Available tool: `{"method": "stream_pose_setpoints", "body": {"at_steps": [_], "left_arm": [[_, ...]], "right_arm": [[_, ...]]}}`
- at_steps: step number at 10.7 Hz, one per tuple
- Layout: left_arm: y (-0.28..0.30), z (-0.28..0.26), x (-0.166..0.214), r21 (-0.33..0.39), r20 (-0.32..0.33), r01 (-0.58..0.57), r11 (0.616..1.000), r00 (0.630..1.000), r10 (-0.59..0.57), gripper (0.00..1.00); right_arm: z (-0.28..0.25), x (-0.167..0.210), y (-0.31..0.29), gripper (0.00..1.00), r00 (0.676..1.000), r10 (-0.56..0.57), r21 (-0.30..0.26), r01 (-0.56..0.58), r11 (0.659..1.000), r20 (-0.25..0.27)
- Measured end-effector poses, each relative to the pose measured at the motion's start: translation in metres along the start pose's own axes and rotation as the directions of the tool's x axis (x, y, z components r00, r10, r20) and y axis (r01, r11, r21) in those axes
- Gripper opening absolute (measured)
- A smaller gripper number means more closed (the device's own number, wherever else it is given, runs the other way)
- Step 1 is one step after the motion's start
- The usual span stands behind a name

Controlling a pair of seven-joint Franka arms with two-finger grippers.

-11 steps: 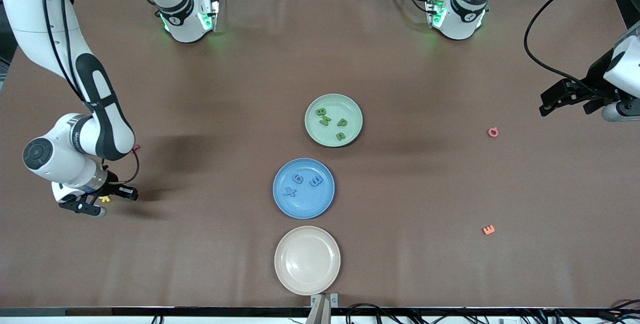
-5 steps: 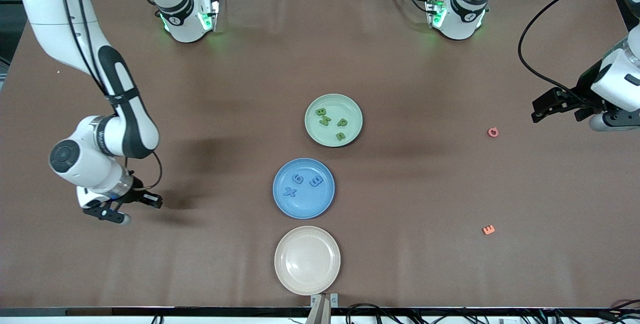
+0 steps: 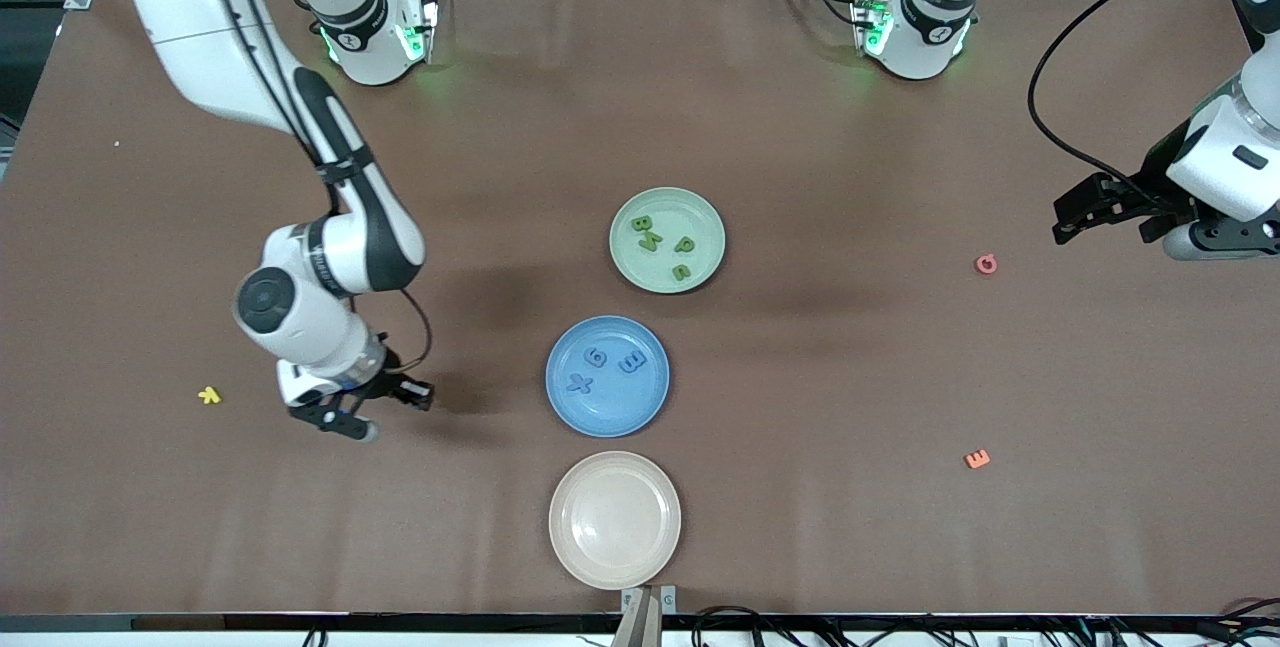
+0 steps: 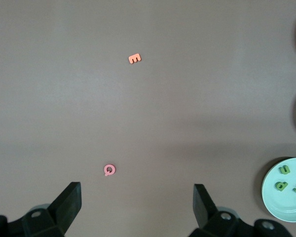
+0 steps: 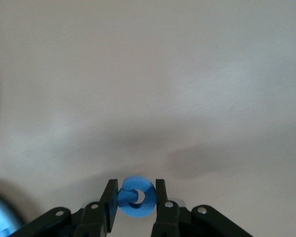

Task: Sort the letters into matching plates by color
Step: 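Carry the blue c onto the blue plate and open the right gripper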

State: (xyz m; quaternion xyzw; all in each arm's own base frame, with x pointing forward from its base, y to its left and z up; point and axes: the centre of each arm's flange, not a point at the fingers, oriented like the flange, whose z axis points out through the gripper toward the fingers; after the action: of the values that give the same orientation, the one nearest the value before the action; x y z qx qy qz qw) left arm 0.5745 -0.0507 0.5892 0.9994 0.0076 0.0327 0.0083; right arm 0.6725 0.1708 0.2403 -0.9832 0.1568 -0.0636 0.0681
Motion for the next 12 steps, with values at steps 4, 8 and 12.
{"method": "stream_pose_setpoints", "body": {"at_steps": [4,8,12], "left_arm": [[0.004,0.000,0.000,-0.001,0.000,-0.007,1.000,1.000,0.007,1.00],[0.008,0.014,0.003,-0.003,0.023,-0.015,1.000,1.000,0.015,1.00],[0.025,0.020,0.006,-0.009,0.018,-0.045,0.999,0.999,0.045,1.00]], "right_arm": [[0.020,-0.063,-0.097,0.34,0.999,-0.038,0.020,0.038,0.999,0.025],[0.040,-0.116,-0.169,0.34,0.998,-0.056,0.041,0.055,0.998,0.036],[0.052,-0.138,-0.201,0.35,0.997,-0.064,0.055,0.062,0.997,0.037]]}}
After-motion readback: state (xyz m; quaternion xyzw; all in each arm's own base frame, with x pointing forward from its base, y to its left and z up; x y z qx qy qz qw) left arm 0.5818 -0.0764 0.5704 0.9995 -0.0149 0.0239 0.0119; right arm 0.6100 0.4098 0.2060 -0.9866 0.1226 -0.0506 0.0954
